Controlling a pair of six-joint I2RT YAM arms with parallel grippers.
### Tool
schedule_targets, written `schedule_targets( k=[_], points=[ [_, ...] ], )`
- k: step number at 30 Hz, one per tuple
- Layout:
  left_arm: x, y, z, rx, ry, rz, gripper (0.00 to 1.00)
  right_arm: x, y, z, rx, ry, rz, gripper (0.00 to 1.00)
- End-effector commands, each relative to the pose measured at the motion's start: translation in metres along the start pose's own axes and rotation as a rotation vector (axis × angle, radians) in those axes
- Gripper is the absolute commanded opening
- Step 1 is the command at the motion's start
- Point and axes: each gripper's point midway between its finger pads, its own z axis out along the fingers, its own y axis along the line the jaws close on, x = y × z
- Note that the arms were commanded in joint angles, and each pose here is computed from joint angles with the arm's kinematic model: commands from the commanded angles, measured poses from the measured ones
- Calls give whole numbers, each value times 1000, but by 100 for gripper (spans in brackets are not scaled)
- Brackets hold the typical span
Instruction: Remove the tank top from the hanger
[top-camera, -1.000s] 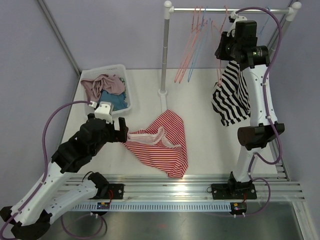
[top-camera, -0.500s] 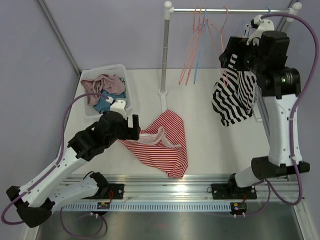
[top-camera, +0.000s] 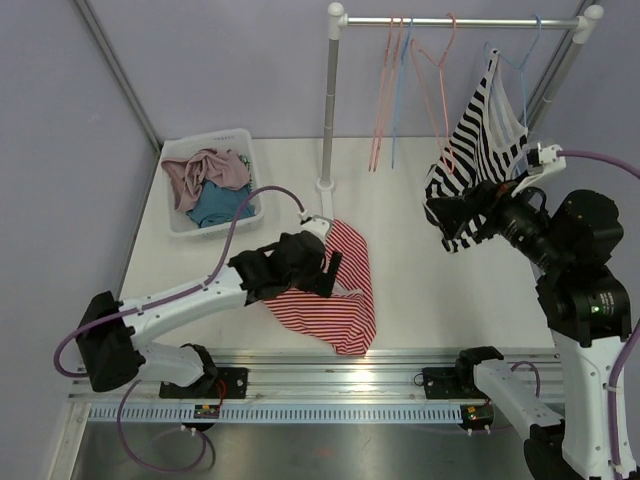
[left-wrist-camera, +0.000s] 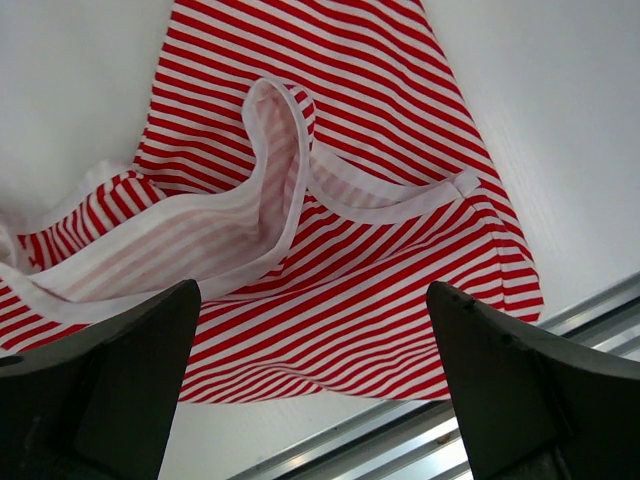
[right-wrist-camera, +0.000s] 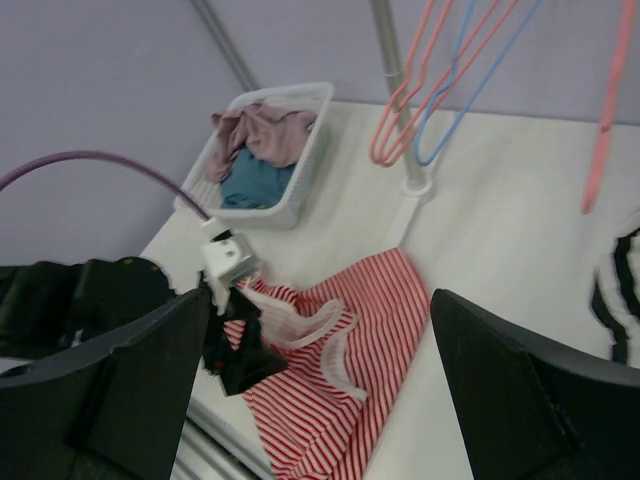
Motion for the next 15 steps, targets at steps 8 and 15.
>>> schedule_targets(
  k=[8,15],
  points=[
    [48,-9,71,-73,130,25,99,34,46,-13,-288,47,76,99],
    [102,-9,100,-46,244,38,67,34,50,-17,-310,37,78,99]
  ],
)
